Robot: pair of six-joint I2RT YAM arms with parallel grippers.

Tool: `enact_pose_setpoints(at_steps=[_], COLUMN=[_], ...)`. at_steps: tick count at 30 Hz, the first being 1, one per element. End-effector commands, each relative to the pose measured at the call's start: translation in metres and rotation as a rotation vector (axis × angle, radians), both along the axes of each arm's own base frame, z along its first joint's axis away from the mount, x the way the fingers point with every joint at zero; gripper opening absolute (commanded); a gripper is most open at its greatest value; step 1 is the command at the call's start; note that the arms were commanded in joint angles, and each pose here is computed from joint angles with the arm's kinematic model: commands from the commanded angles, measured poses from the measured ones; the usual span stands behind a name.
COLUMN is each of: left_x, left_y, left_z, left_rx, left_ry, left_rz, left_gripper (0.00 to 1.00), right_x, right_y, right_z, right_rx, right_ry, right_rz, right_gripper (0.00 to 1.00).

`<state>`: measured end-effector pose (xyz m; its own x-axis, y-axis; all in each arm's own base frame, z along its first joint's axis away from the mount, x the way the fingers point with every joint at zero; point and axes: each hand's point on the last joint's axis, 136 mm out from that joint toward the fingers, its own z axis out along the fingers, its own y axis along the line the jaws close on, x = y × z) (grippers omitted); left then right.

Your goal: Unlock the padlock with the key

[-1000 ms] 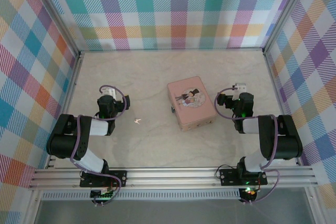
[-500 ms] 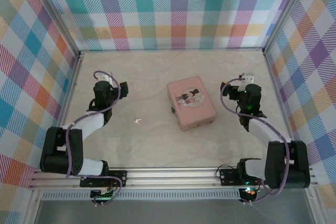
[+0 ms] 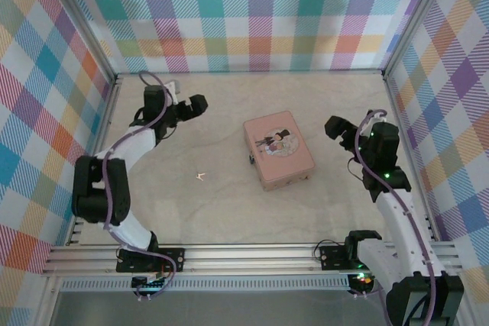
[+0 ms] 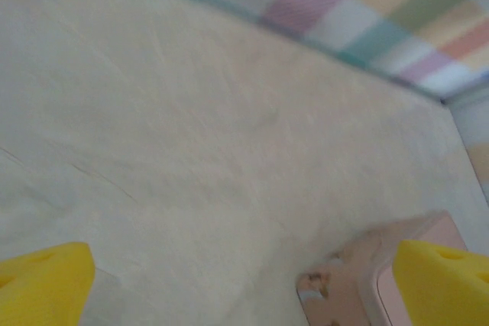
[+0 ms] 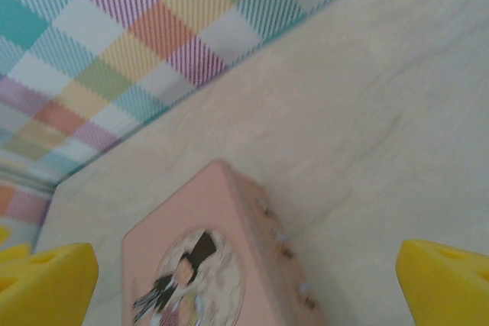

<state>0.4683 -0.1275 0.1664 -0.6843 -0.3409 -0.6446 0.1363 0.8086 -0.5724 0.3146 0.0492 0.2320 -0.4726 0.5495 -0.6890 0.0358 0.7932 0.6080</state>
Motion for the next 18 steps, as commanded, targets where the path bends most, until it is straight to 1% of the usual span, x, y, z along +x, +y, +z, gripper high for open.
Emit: enact_pose_setpoints(at_steps=[1, 4, 10, 15, 18], left_x=[-0.003, 0.005, 0.010, 0.009, 0.008], left_y=[-0.058, -0.094, -0.157, -0.194, -0.209], left_z=[0.010, 0.002, -0.013, -0.029, -0.034], left_rx=[-0.082, -0.071, -0.053, -0.040, -0.027], left_ry=[0.063, 0.099, 0.157, 0.210, 0.230], left_rz=[-0.190, -0.283, -0.437, -0.526, -0.567], left_gripper=[0.98, 0.94, 0.90, 0.90, 0.90], right_x=[-0.032, -0.051, -0.083, -0.097, -0.102], right_y=[0.022, 0.029, 0.041, 0.050, 0.055], right_z=[-0.034, -0.056, -0.089, -0.109, -0.118], right_rx=[0.144, 0.184, 0.249, 0.284, 0.295], right_ry=[0.190, 0.277, 0.397, 0.452, 0.476], right_rz=[0.078, 0.096, 0.120, 0.137, 0.145], right_gripper=[1.00, 1.00, 0.98, 0.97, 0.97])
